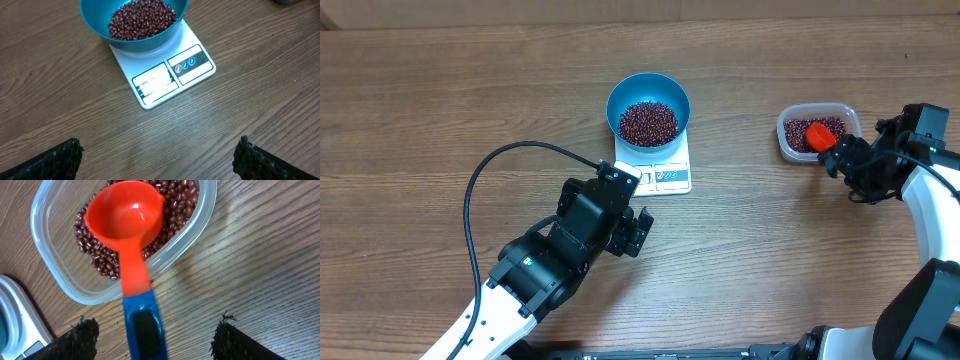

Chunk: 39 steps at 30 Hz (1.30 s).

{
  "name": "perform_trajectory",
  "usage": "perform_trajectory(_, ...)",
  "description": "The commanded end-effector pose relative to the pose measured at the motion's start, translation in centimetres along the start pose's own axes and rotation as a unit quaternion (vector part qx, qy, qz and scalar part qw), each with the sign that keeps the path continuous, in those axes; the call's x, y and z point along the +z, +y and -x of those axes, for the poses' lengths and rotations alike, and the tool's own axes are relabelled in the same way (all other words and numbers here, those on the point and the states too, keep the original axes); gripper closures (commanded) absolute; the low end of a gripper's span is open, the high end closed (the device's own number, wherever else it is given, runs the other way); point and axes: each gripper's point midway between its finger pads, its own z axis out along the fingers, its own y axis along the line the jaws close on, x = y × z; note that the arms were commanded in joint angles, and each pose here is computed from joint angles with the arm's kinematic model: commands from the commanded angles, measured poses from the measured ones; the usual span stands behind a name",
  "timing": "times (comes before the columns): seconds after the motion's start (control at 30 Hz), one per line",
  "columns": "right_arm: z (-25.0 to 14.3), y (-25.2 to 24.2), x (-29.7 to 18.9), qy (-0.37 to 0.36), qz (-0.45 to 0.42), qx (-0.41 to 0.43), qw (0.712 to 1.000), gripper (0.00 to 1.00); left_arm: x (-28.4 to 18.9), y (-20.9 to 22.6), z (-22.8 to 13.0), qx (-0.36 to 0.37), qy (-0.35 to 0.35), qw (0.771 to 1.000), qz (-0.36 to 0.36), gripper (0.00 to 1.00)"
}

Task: Scoop item into bowl and weigh 150g on scale

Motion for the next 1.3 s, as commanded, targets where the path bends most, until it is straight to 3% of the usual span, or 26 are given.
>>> perform_trajectory(0.0, 0.0, -0.3, 0.1, -0.001, -0.005, -0.009, 1.0, 0.24, 0.3, -0.1, -0.3, 0.007, 0.005, 1.0, -0.001, 0.0)
perform_trajectory(0.2, 0.2, -0.2, 0.1, -0.006, -0.004, -0.053, 0.999, 0.2, 0.3, -0.1, -0.3, 0.007, 0.005, 1.0, -0.001, 0.01)
perform_trajectory(0.63, 0.5, 2.7, -0.1, -0.021, 0.073, -0.222, 0.972, 0.0, 0.3, -0.1, -0.3, 0.007, 0.005, 1.0, -0.001, 0.01)
perform_trajectory(1.03, 0.4, 3.5, -2.9, -0.013, 0.064, -0.268, 0.961, 0.0, 0.3, -0.1, -0.3, 0.007, 0.005, 1.0, -0.001, 0.0)
perform_trajectory(1.27, 0.7, 3.7, -4.9, -0.042, 0.003, -0.316, 0.948, 0.0, 0.3, -0.1, -0.3, 0.007, 0.005, 1.0, -0.001, 0.0)
